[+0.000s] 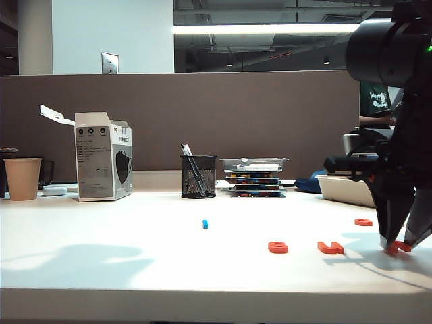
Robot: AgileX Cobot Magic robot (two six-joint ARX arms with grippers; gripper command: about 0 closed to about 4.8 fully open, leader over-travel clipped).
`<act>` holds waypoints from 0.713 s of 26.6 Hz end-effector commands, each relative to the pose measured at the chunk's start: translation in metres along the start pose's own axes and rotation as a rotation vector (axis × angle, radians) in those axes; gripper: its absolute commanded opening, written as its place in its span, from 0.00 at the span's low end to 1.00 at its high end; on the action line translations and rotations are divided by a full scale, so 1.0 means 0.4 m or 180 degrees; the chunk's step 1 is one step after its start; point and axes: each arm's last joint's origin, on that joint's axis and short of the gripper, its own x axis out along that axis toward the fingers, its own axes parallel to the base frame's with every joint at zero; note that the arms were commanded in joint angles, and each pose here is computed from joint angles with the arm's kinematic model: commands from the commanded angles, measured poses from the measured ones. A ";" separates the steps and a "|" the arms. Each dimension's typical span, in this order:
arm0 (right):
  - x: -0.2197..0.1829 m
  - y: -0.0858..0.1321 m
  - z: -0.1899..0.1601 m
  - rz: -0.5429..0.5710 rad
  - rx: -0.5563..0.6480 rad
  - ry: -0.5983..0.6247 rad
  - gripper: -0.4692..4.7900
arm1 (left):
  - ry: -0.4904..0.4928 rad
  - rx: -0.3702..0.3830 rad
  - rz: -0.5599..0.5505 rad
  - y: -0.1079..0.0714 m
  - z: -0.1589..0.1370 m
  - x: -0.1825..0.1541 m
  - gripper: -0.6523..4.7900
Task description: Select the appropriate letters from the row of letter magnets placed on the table to arrange into the word "sun".
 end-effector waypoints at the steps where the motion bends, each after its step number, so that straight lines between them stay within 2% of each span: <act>1: -0.003 0.002 0.006 0.0019 0.0025 -0.0073 0.29 | -0.0010 0.0010 -0.0013 0.000 0.001 -0.004 0.11; 10: -0.003 0.006 0.014 0.0077 0.0042 -0.0169 0.30 | -0.0010 0.0009 -0.0012 0.000 0.001 -0.004 0.11; 13: -0.003 0.006 0.014 0.0078 0.0043 -0.0172 0.44 | -0.0011 0.0008 -0.0013 0.000 0.001 -0.004 0.11; 19: -0.011 0.009 0.023 0.0098 0.0045 -0.0216 0.44 | -0.0010 0.0009 -0.0012 0.000 0.001 -0.004 0.11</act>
